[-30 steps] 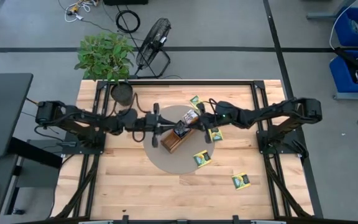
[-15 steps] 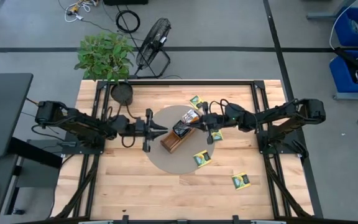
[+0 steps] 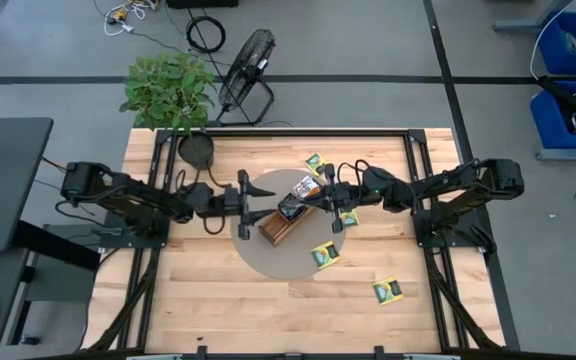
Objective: Pick & Place Tea
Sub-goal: Put the purple tea bag into the middle section of the wooden organizer
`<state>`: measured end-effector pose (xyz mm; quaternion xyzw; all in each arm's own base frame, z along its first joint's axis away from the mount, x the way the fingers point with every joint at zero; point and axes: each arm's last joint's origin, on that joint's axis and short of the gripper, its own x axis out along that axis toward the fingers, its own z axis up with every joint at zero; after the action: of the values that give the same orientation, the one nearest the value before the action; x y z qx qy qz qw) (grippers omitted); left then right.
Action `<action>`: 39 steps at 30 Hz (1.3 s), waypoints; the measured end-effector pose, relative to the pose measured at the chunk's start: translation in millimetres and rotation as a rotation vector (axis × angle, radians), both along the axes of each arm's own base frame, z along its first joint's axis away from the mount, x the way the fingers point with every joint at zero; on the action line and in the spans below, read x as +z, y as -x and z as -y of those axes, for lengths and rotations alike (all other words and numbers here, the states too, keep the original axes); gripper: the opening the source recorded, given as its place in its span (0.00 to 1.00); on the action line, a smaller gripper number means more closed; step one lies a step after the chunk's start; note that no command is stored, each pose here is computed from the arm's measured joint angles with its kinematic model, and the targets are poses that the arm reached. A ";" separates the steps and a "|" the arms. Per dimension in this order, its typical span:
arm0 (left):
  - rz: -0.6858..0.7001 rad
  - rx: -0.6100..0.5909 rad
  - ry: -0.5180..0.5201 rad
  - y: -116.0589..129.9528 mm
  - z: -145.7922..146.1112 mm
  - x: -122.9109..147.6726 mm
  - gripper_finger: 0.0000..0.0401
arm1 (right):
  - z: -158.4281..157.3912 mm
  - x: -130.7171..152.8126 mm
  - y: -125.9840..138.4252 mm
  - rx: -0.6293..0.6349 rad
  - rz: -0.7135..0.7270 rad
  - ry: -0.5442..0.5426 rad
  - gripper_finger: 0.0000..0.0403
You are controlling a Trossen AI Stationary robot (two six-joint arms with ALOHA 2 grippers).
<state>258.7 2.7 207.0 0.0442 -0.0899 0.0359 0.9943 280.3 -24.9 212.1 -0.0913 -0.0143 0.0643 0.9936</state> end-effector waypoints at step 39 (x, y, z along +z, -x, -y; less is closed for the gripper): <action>-0.074 0.011 0.028 -24.9 -12.2 6.0 0.19 | 1.6 4.2 -5.9 -0.028 -0.028 0.011 0.00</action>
<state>283.6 14.9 213.0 0.0322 -0.0521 0.0408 0.9973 286.2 -26.5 216.3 -0.0961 0.0012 0.0516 0.9940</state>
